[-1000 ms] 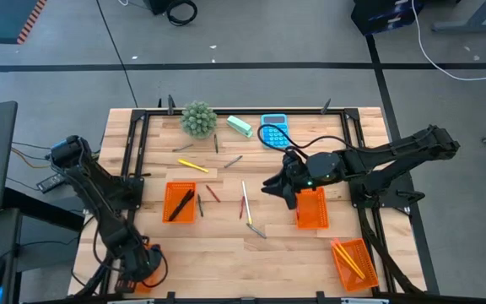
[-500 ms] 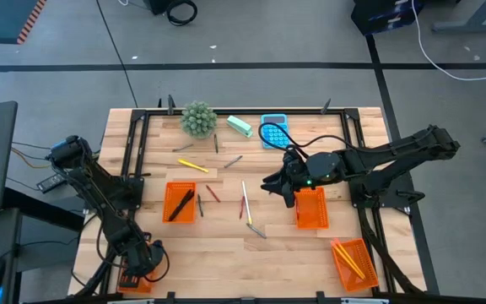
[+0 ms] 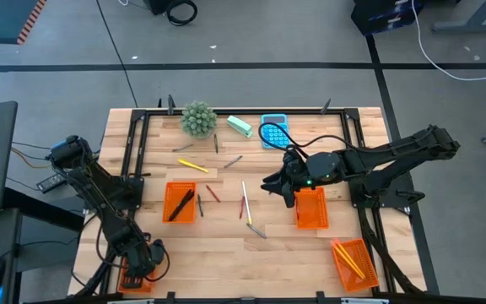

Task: Sort crayons/erasers/pens/pencils in bins
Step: Put the pink eraser into the bottom left orange basket, then put the yellow pen into the top left orange basket

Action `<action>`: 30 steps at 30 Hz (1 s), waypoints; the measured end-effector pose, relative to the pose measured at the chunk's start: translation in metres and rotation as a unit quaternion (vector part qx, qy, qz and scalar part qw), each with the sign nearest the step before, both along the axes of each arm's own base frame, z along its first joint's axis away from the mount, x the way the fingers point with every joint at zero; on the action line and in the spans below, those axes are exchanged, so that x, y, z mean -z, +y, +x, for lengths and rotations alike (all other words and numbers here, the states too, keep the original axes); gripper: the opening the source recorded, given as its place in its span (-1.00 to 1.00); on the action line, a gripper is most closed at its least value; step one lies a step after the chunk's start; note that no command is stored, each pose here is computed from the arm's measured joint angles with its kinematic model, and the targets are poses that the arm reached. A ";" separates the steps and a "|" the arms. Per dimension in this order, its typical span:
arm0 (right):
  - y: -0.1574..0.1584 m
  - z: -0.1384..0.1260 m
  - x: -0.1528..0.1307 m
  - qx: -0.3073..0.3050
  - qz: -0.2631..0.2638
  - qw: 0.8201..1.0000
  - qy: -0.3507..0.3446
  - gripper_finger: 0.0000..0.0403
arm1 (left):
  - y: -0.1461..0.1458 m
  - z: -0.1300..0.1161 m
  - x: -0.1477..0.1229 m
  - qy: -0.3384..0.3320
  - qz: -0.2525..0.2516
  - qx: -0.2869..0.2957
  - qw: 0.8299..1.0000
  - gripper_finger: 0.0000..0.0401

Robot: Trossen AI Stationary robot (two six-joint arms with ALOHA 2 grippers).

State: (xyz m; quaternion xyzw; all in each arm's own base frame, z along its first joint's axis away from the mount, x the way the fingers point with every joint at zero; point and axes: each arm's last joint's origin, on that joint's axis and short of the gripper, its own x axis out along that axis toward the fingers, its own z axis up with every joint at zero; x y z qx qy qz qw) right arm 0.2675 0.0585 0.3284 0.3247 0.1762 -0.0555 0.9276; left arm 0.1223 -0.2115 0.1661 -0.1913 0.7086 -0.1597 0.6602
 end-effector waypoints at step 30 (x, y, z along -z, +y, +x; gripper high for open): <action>0.000 0.000 0.000 0.005 0.014 1.000 0.000 -0.27 | 0.004 0.026 -0.090 -0.018 0.113 -0.070 0.991 -0.10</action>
